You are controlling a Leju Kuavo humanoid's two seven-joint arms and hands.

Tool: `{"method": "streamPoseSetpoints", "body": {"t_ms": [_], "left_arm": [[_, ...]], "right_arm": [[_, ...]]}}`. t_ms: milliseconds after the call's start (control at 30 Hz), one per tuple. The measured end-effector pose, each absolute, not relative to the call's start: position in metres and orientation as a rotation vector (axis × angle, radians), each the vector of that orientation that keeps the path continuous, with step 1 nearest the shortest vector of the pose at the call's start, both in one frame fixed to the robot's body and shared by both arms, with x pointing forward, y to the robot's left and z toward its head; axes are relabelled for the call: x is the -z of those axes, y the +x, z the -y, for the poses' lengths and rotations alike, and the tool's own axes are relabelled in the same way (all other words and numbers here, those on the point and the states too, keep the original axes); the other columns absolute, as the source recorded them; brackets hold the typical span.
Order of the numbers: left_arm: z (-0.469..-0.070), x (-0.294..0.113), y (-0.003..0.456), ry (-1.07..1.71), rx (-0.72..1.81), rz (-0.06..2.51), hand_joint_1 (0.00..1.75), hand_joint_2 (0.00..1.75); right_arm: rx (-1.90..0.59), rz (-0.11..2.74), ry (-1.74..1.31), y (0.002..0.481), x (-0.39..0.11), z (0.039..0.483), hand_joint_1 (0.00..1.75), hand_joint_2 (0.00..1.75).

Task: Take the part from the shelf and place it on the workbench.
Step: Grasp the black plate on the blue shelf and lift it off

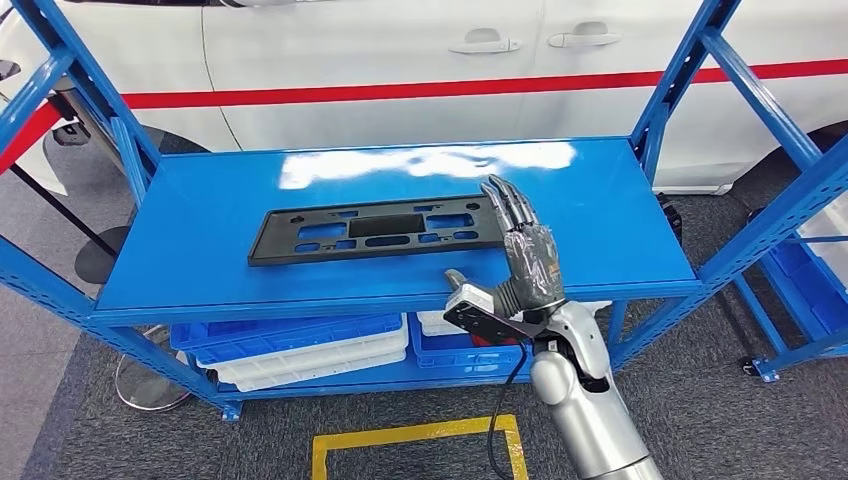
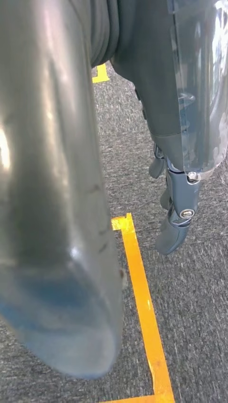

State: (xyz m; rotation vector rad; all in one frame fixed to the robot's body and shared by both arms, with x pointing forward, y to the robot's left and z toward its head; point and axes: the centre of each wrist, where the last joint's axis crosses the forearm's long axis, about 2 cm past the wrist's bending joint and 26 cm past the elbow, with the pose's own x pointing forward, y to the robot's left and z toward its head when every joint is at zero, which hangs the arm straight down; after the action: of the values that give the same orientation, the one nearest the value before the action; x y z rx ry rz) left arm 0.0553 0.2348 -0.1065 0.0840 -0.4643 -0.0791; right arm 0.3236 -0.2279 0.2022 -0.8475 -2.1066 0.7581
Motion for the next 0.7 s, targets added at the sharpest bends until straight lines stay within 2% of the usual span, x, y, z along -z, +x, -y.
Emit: {"method": "streamPoseSetpoints", "body": {"t_ms": [167, 300, 433, 567, 700], "left_arm": [[-0.2350, 0.1065, 0.0556, 0.085, 0.074, 0.466, 0.00, 0.00], [-0.2355, 0.1065, 0.0563, 0.086, 0.073, 0.465, 0.00, 0.00], [-0.2360, 0.1064, 0.0571, 0.087, 0.074, 0.463, 0.00, 0.00], [-0.2366, 0.1064, 0.0573, 0.088, 0.074, 0.460, 0.00, 0.00], [-0.2375, 0.1065, 0.0577, 0.088, 0.076, 0.460, 0.00, 0.00]], "right_arm": [[-0.795, 2.096, -0.867, 0.3237, -0.2007, 0.2299, 0.00, 0.00], [-0.821, 2.085, -0.868, 0.3240, -0.1988, 0.2289, 0.00, 1.75], [-0.860, 2.062, -0.861, 0.3239, -0.1962, 0.2262, 0.00, 1.75], [-0.889, 2.033, -0.876, 0.3236, -0.1935, 0.2235, 0.00, 0.00], [-0.891, 2.027, -0.892, 0.3233, -0.1927, 0.2228, 0.00, 0.00]]}}
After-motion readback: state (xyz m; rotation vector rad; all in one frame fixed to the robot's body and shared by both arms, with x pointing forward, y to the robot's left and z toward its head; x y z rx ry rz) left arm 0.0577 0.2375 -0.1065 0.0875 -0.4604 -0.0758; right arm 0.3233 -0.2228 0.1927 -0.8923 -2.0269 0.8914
